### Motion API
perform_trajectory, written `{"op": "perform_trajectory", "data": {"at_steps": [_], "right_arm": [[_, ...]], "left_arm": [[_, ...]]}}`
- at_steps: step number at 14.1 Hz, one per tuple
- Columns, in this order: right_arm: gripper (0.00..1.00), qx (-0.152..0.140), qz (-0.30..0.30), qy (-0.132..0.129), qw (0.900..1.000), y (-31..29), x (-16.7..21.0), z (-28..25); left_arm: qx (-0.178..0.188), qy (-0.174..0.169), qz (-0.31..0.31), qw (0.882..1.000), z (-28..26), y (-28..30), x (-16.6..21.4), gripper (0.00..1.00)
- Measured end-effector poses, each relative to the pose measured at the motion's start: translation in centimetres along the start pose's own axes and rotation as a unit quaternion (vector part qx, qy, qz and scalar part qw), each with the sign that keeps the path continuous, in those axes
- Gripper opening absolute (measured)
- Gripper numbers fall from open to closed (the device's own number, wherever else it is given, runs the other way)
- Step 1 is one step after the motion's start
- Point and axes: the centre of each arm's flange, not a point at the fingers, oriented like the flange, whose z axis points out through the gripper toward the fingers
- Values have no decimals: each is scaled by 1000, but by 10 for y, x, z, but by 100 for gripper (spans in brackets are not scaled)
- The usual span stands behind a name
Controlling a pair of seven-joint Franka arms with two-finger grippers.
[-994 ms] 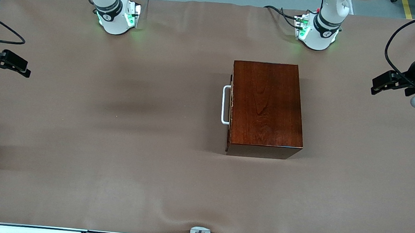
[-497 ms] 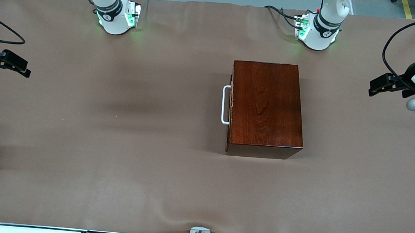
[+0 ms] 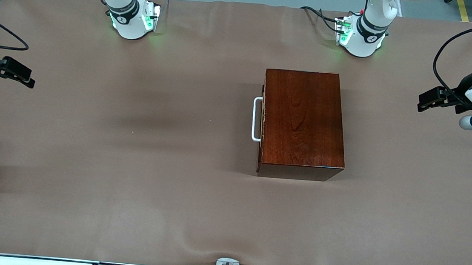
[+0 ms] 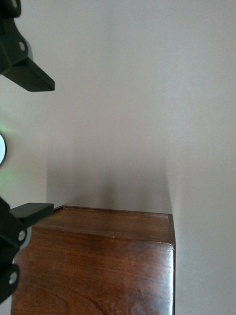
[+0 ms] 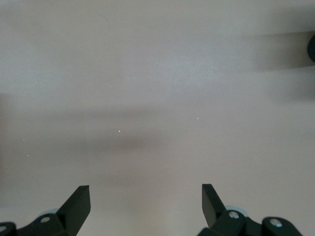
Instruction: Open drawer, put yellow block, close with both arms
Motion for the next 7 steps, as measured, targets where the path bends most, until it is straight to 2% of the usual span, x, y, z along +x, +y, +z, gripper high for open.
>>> {"op": "perform_trajectory", "data": {"at_steps": [7], "right_arm": [[100,0,0,0,1000,0,0,0]], "left_arm": [[1,1,10,1000,-1,11,-2,100]]}}
